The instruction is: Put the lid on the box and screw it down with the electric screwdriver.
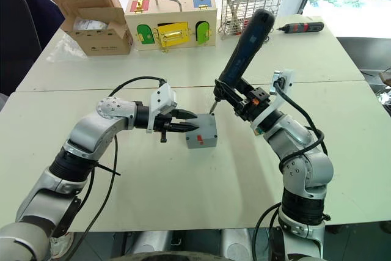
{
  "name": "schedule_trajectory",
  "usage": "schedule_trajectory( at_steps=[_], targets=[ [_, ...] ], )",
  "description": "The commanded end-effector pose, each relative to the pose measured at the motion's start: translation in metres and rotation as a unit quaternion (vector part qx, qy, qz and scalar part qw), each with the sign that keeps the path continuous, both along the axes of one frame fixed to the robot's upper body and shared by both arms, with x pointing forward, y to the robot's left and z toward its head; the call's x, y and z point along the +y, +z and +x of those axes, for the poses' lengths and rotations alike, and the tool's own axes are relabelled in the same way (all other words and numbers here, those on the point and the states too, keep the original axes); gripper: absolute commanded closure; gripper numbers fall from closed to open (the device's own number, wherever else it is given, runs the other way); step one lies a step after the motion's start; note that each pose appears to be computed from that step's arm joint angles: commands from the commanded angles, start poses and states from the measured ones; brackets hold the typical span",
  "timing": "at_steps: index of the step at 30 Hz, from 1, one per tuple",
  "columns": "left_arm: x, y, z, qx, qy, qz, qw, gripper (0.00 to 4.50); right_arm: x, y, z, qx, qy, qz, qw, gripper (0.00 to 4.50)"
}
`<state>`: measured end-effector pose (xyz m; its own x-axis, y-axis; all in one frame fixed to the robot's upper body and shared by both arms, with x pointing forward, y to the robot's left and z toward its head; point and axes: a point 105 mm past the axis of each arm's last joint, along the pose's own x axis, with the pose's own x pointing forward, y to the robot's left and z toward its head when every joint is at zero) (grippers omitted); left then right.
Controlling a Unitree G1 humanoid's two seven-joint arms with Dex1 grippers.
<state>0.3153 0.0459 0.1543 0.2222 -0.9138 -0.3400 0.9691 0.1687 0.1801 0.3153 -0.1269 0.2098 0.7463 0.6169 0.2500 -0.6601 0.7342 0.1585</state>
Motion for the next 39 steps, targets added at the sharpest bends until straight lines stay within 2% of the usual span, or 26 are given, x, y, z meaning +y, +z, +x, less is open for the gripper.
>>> schedule_trajectory(
  at_steps=[1, 17, 21, 30, 39],
  targets=[
    [-0.004, -0.004, -0.002, -0.011, -0.01, 0.012, 1.0, 2.93, 0.002, 0.017, -0.007, -0.045, 0.005, 0.003, 0.999, 2.7],
    [-0.004, -0.011, -0.002, -0.005, -0.014, 0.019, 1.0, 2.93, 0.0, 0.012, -0.003, -0.042, -0.01, -0.006, 0.999, 2.7],
    [-0.005, -0.013, -0.003, -0.006, -0.018, 0.025, 1.0, 2.93, 0.009, 0.005, -0.007, -0.04, 0.01, -0.03, 0.999, 2.7],
    [-0.008, -0.03, -0.002, -0.011, -0.008, 0.05, 0.999, 2.93, 0.041, -0.029, -0.022, -0.017, 0.111, -0.137, 0.984, 2.7],
    [-0.003, -0.045, 0.0, 0.024, 0.018, 0.043, 0.999, 2.93, 0.043, -0.056, -0.018, 0.017, 0.118, -0.157, 0.98, 2.7]
  ],
)
